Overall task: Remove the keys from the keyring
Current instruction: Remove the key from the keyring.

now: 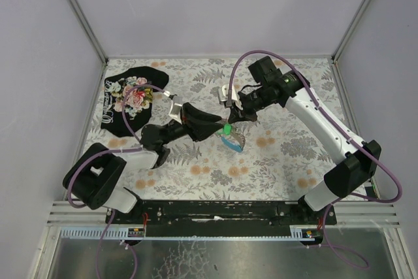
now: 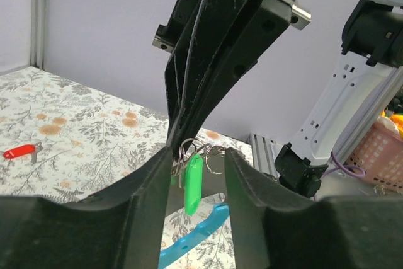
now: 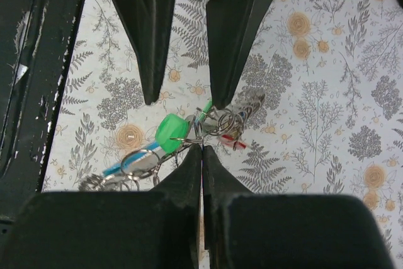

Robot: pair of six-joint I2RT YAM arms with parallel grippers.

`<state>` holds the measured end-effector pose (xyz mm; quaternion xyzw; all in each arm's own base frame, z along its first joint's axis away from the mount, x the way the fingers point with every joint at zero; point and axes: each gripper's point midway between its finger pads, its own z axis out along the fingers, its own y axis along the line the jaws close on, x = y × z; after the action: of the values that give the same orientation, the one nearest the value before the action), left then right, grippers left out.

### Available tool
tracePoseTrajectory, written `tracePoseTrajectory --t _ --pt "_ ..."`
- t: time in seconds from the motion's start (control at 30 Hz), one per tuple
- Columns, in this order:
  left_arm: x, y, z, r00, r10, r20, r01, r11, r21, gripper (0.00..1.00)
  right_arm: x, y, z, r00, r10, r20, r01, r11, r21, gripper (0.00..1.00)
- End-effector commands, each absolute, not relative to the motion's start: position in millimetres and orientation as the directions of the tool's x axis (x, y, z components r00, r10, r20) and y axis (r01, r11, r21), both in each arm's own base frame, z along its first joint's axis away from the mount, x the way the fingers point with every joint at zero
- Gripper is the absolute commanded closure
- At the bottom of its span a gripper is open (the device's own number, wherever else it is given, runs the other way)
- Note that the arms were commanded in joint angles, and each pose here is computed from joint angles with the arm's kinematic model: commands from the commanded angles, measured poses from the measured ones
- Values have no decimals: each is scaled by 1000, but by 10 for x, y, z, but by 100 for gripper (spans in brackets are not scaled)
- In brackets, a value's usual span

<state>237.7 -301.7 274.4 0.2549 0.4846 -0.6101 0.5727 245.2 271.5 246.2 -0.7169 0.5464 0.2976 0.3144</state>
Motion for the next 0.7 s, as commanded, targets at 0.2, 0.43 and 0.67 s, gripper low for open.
tracePoseTrajectory --t 0.2,0.43,0.67 --pt "2452 -2716 2791 -314 -560 -767 836 219 -503 54 2550 2696 2544 203 -610 -766 -979 -101 -179 100" --pt "2423 -2795 2630 -472 -536 -700 696 261 -669 57 2545 2691 2469 174 -620 -765 -984 -82 -157 100" --pt "2505 -2957 2645 -479 -460 -747 671 356 -650 58 2554 2723 2450 157 -616 -772 -987 -75 -140 100"
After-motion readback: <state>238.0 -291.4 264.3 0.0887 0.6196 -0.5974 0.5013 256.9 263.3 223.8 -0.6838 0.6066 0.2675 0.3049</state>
